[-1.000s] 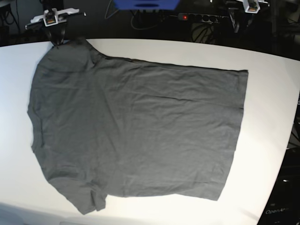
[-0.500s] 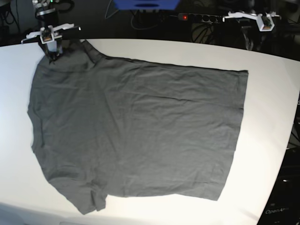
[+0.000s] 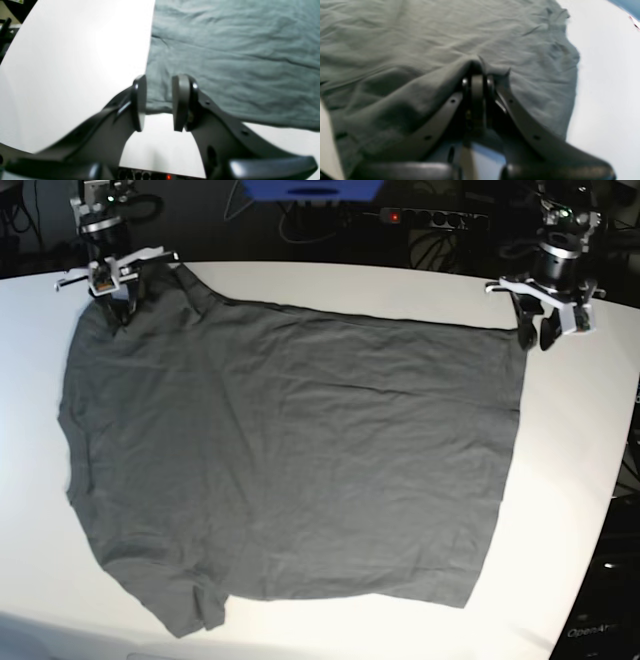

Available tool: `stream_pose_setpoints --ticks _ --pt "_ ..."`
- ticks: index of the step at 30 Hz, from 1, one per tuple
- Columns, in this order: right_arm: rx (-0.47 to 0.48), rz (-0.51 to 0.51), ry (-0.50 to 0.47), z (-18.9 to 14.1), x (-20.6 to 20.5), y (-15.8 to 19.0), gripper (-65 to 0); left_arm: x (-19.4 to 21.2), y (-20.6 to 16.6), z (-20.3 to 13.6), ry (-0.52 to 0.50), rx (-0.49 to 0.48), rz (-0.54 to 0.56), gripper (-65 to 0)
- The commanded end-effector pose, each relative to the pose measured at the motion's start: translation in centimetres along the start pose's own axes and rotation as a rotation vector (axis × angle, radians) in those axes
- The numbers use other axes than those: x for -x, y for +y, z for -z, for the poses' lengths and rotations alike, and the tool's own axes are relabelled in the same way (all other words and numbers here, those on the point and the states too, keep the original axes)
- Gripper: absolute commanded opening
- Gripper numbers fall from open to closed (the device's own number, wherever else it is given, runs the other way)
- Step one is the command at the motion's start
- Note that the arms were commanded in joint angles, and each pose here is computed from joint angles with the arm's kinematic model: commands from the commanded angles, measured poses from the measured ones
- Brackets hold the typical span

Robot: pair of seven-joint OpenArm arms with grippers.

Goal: Fold the T-shirt properly
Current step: 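Lower the left gripper onto the other shoulder corner and pinch it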

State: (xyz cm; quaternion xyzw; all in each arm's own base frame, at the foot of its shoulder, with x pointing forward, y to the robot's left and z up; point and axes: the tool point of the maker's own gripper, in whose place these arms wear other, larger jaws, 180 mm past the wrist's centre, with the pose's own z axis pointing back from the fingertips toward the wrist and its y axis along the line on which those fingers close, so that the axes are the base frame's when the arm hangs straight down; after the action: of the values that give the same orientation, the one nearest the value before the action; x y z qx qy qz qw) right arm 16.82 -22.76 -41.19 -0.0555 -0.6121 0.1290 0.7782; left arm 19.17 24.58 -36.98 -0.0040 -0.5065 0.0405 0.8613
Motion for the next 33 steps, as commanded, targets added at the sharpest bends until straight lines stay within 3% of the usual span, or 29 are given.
stream_pose_setpoints --ticks 1,7,12,15,18,23,33 --pt "0.008 -0.008 -0.039 -0.2 -0.9 -0.6 -64.4 -1.1 0.5 -0.1 -0.032 -0.002 0.009 -47.3" --pt "0.006 -0.011 -0.039 -0.2 -0.9 -0.6 -64.4 -1.3 2.3 0.7 0.07 0.004 0.034 -45.8" --pt "0.006 -0.012 -0.037 -0.2 -0.9 -0.7 -64.4 -0.6 3.4 1.2 0.141 0.022 0.055 -23.3" --pt "0.006 -0.012 -0.037 -0.2 -0.9 -0.7 -64.4 0.5 3.9 1.9 0.197 0.015 0.073 -16.6" --pt "0.005 -0.012 -0.036 -0.2 -0.9 -0.7 -64.4 1.9 4.1 2.3 0.231 0.011 0.059 -16.4" --pt "0.004 -0.011 -0.031 -0.4 -0.7 -0.6 -64.4 3.0 2.9 3.1 0.251 0.101 0.058 -16.4" --pt "0.002 -0.009 -0.026 -0.5 -0.6 -0.5 -64.4 3.9 2.8 3.4 0.262 0.107 0.027 -16.6"
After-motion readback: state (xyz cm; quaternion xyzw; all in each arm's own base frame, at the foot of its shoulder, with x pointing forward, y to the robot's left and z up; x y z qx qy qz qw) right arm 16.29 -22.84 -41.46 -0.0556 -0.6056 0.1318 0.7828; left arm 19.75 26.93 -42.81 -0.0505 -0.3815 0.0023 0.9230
